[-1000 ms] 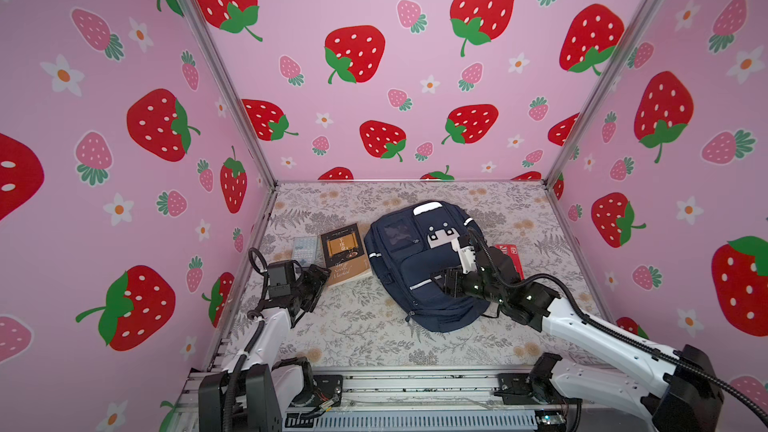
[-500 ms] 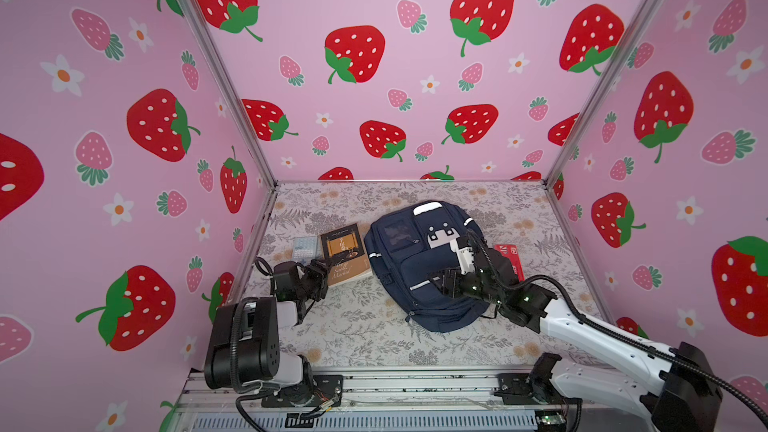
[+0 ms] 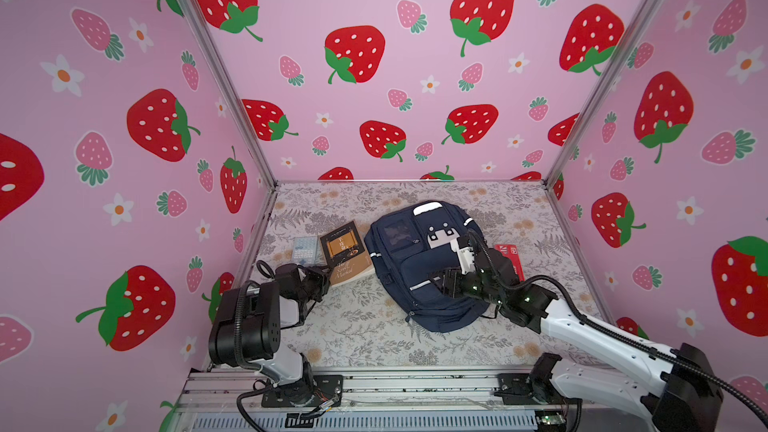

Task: Pack the student bag
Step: 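Move left gripper to the brown book and grasp it, then lift the brown book with the left gripper toward the right gripper, then grasp the brown book's far edge with the right gripper while left gripper holds it, then carry the brown book with the right gripper while left gripper moves to the backpack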

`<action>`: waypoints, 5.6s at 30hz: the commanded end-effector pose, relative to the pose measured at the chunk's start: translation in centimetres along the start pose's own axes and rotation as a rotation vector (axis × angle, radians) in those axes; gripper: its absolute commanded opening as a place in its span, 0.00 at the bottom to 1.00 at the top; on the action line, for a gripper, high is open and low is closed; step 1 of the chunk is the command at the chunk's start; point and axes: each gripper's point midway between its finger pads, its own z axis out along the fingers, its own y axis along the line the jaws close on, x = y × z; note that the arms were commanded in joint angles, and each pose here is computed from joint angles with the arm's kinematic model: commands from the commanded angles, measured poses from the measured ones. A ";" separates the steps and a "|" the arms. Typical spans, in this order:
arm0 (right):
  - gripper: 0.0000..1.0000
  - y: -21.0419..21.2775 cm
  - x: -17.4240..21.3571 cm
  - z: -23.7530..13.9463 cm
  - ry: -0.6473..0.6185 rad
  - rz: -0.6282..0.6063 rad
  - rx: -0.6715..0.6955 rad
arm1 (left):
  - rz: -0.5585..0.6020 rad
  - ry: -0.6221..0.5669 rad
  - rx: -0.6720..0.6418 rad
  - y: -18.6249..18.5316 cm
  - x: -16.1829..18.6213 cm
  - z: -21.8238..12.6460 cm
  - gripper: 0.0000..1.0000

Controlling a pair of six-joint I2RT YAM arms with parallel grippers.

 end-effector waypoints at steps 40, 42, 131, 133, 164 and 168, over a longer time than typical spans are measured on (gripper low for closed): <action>0.75 7.6 -9.3 -2.0 -0.227 -0.024 -0.449 | 1.243 0.407 0.334 -30.5 21.4 -16.4 0.00; 0.77 7.5 -9.3 -2.3 -0.238 -0.012 -0.489 | 1.231 0.401 0.387 -31.7 21.7 -17.4 0.00; 0.50 17.6 -14.6 -13.9 -0.447 -0.248 -0.892 | 0.946 0.582 0.828 -35.2 25.1 -18.8 0.00; 0.47 17.5 -14.6 -13.9 -0.451 -0.246 -0.889 | 0.936 0.576 0.828 -35.1 24.9 -18.7 0.00; 0.00 -8.2 -12.7 -13.2 -0.452 0.224 0.346 | 1.656 0.512 -0.125 -21.7 25.3 -4.8 0.84; 0.00 -10.7 -9.8 -15.2 -0.427 0.249 0.447 | 1.774 0.568 -0.266 -18.8 27.3 -0.7 0.86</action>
